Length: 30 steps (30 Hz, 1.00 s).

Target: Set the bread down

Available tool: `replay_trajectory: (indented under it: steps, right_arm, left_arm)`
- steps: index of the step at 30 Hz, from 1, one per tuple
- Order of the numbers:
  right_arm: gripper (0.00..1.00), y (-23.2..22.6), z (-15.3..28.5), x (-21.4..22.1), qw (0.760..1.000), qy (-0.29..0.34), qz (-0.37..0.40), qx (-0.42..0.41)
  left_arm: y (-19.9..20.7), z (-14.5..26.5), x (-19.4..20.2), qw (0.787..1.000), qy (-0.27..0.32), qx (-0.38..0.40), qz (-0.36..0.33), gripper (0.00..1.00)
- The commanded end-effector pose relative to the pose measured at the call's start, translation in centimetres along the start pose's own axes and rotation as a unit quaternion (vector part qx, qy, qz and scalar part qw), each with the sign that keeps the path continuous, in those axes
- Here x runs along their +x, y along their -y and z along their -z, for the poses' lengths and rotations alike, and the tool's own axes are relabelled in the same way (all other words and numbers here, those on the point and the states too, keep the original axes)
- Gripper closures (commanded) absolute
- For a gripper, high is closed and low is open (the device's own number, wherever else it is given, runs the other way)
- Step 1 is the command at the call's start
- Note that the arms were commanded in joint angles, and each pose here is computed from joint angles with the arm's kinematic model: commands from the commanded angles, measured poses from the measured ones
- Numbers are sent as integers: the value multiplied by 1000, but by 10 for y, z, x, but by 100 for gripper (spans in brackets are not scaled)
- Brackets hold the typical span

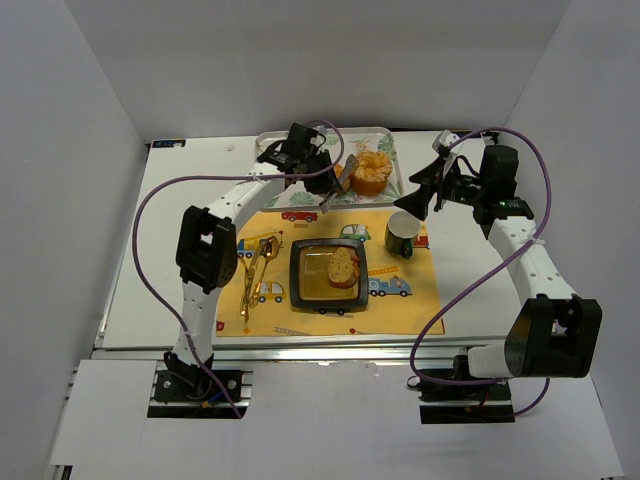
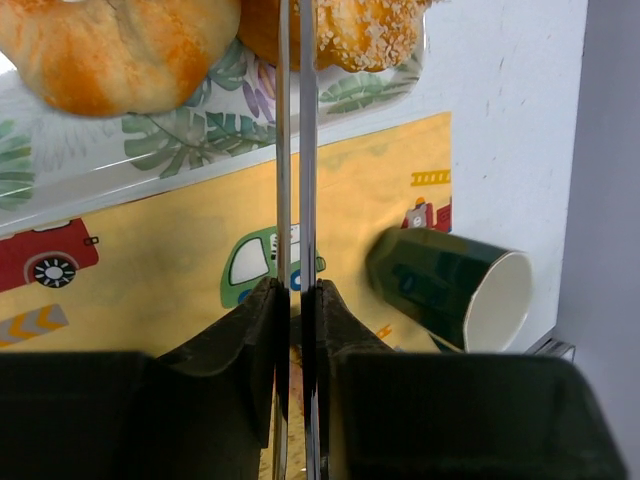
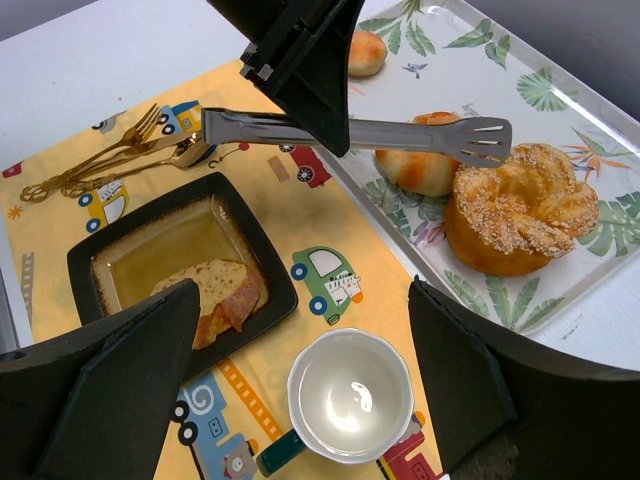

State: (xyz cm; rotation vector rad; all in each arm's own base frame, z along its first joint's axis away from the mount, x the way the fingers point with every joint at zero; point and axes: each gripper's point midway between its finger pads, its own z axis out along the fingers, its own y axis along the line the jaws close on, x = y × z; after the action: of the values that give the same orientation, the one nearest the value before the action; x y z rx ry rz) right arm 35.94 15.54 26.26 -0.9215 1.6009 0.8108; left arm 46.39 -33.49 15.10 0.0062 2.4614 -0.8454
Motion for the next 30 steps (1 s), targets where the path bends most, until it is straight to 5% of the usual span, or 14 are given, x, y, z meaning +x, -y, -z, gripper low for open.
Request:
replay_trajectory:
  steps: [1, 7, 20, 30]
  right_arm:
    - [11, -1, 3, -13, 1000, 18, 22, -5]
    - [11, -1, 5, -14, 1000, 20, 24, -4]
    - [11, -2, 6, -16, 999, 23, 23, -5]
    - [11, -1, 8, -19, 999, 25, 29, -4]
  left_arm:
    - [21, 14, -13, 999, 13, 32, -14, 79]
    - [40, 34, -37, 996, 58, 61, -13, 100]
    - [71, 111, -91, 977, 158, 140, 25, 100]
    - [68, 181, -52, 979, 146, 141, 21, 100]
